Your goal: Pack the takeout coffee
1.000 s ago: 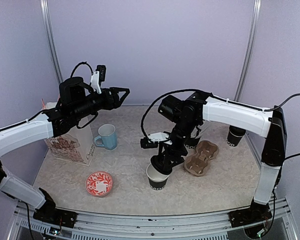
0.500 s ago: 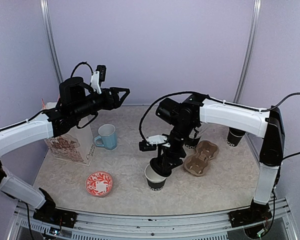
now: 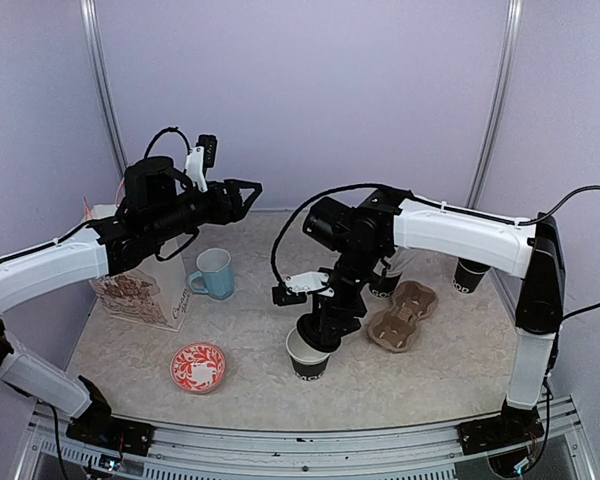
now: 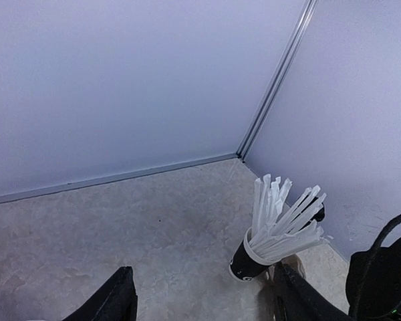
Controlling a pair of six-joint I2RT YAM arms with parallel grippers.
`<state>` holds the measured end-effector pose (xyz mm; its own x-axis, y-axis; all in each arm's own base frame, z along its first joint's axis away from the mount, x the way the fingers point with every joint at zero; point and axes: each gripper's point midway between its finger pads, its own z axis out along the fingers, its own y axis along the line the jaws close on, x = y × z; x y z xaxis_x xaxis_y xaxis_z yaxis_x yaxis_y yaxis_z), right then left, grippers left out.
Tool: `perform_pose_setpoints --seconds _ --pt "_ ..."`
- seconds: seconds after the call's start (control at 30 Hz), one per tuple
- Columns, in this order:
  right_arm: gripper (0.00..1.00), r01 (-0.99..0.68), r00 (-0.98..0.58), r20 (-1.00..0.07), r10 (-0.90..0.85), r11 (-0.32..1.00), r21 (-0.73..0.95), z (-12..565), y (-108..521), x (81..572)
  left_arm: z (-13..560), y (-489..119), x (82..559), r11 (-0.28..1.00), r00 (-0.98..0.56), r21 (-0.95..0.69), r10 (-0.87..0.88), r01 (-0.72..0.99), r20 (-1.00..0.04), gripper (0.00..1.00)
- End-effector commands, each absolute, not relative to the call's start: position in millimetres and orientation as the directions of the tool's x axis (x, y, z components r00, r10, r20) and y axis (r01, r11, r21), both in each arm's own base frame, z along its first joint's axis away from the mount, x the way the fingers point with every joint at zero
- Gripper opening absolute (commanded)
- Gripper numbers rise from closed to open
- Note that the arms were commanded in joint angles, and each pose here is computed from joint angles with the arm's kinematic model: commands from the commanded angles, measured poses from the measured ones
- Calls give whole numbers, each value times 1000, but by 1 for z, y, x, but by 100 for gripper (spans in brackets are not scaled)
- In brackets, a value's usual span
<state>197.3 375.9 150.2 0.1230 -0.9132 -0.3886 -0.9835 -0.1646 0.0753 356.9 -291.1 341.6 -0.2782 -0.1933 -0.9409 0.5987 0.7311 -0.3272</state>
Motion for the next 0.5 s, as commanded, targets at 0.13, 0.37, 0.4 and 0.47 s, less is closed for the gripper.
perform_pose_setpoints --seconds 0.13,0.37,0.4,0.47 --pt "66 -985 145 -344 -928 -168 37 150 376 195 279 -275 351 861 -501 -333 -109 383 -858 62" --pt "66 -979 199 -367 -909 -201 -35 172 376 195 238 -255 302 873 -631 -353 -69 337 -773 51" --pt "66 -977 209 -370 -905 -209 -40 175 377 195 229 -256 295 870 -649 -360 -61 337 -758 48" --pt "66 -974 224 -377 -899 -221 -54 180 381 196 210 -263 279 852 -685 -388 -49 352 -727 42"
